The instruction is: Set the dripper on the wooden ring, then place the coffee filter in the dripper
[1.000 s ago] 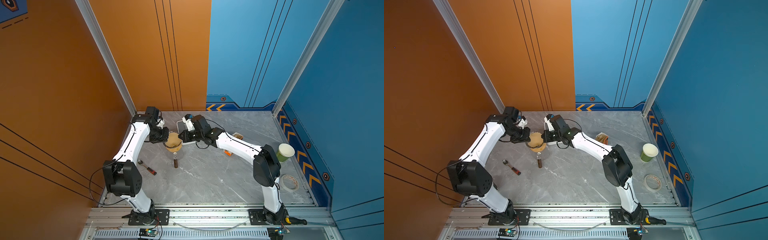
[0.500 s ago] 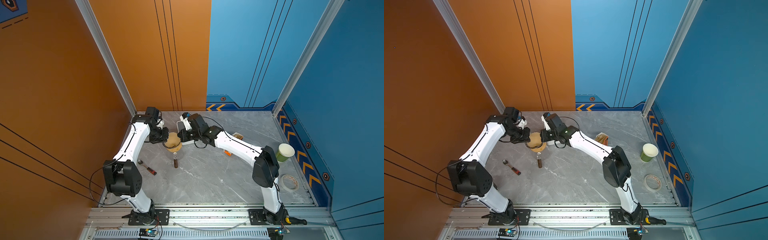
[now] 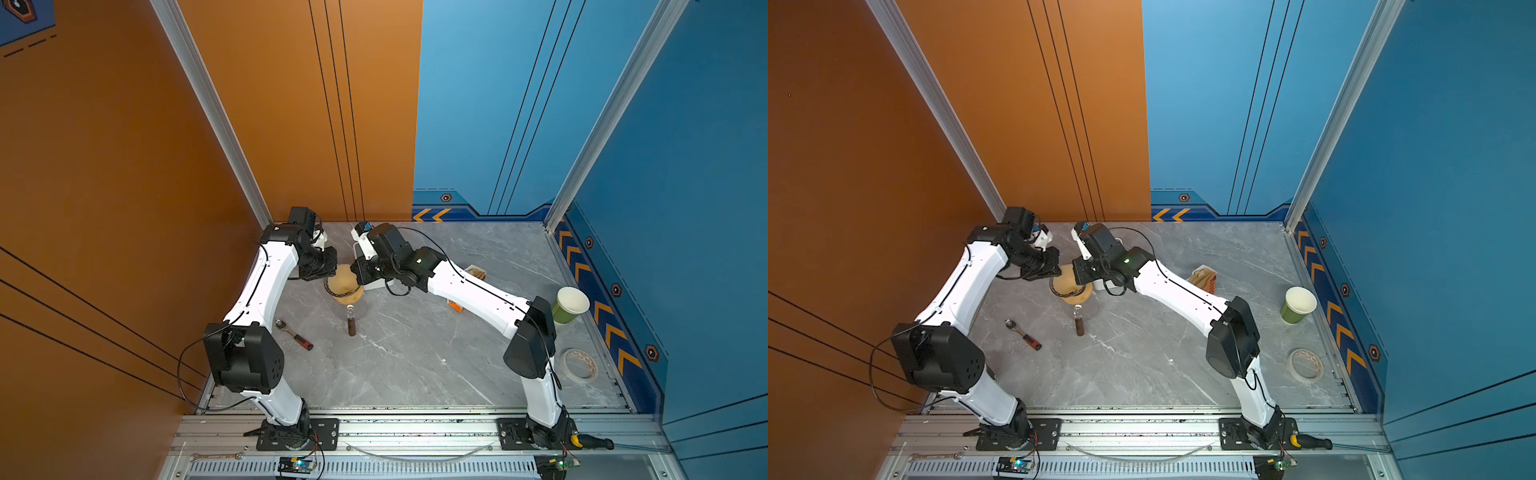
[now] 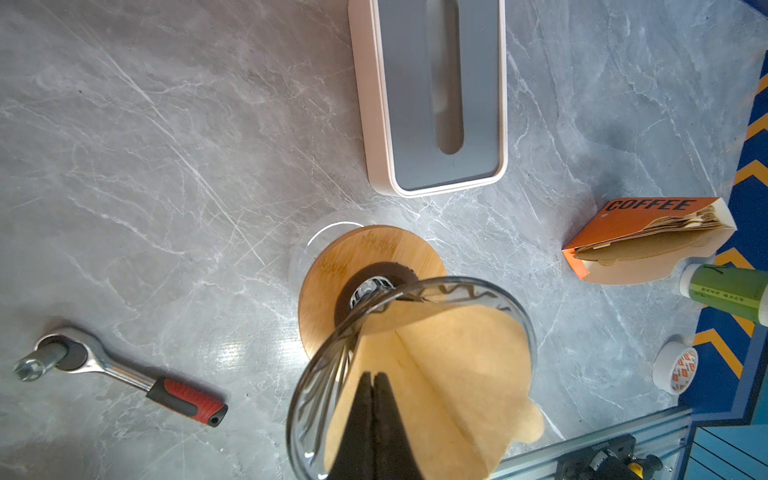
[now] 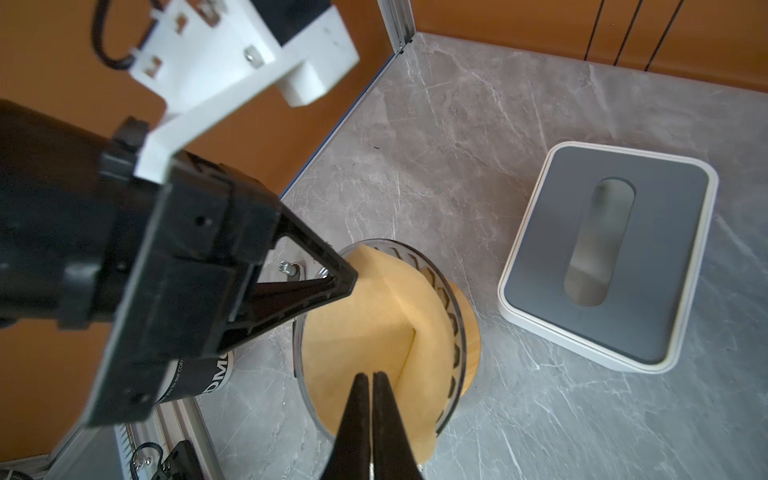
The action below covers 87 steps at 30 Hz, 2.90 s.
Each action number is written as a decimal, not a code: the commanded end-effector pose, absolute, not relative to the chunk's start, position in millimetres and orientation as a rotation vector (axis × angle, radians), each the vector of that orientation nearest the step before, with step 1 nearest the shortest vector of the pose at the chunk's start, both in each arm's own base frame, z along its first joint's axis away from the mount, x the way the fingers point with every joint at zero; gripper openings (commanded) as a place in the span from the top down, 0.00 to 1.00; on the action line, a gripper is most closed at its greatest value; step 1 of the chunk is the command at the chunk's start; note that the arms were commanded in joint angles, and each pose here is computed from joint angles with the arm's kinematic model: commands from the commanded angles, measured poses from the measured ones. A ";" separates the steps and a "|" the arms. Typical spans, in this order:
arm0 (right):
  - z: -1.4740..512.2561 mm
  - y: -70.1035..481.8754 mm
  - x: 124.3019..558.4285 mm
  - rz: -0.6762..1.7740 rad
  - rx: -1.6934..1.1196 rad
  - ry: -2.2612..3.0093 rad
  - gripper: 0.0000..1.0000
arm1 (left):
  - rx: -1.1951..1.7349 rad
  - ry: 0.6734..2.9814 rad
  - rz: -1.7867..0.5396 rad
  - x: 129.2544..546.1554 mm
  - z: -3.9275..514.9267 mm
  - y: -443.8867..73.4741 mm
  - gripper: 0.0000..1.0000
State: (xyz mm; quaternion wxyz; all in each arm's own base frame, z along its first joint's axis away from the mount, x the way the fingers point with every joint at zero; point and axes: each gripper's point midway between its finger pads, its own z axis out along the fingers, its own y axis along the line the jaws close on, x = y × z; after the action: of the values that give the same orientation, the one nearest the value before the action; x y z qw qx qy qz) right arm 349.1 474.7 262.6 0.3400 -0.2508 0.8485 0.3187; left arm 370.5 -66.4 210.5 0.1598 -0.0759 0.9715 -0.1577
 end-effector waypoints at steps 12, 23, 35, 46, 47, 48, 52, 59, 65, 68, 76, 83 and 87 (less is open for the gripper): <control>209.5 491.0 342.7 0.675 -0.755 2.353 1.00 | -0.238 2.763 -0.442 373.1 215.5 -60.9 0.99; 204.2 483.4 339.3 0.608 -0.795 2.384 1.00 | -0.257 2.813 -0.411 379.2 196.2 -58.0 0.99; 194.1 486.8 329.0 0.612 -0.894 2.417 1.00 | -0.254 2.823 -0.406 381.2 193.0 -60.4 0.99; 190.9 486.3 314.5 0.640 -1.014 2.434 1.00 | -0.254 2.826 -0.400 383.3 191.9 -61.1 0.99; 191.1 485.2 314.8 0.632 -1.021 2.434 1.00 | -0.255 2.827 -0.399 383.5 191.3 -61.1 0.99; 189.5 484.2 313.7 0.623 -1.031 2.439 1.00 | -0.256 2.828 -0.399 383.7 190.8 -61.1 0.99; 183.6 482.9 310.5 0.605 -1.062 2.454 1.00 | -0.253 2.829 -0.397 383.8 190.7 -61.9 0.99; 177.5 481.4 306.7 0.575 -1.093 2.463 1.00 | -0.253 2.821 -0.400 385.9 193.4 -62.9 0.98; 195.8 489.0 316.0 0.589 -1.041 2.407 1.00 | -0.242 2.776 -0.456 389.2 211.5 -72.9 0.98; 209.9 496.7 320.9 0.635 -1.001 2.361 1.00 | -0.231 2.746 -0.481 391.0 223.8 -78.3 0.96; 232.6 496.8 328.5 0.686 -0.938 2.319 1.00 | -0.220 2.723 -0.503 387.7 236.7 -81.5 0.92; 238.9 490.3 334.7 0.647 -0.908 2.306 1.00 | -0.226 2.692 -0.484 378.8 249.4 -74.3 0.89; 247.8 488.5 334.4 0.654 -0.903 2.290 1.00 | -0.227 2.646 -0.482 372.0 265.5 -69.2 0.80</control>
State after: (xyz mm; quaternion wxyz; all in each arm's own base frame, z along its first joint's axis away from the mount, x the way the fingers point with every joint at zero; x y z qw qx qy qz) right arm 336.4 498.4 238.9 0.2912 -0.3484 0.8539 0.2544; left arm 384.3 -67.1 226.6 0.1766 -0.0934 0.9675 -0.1553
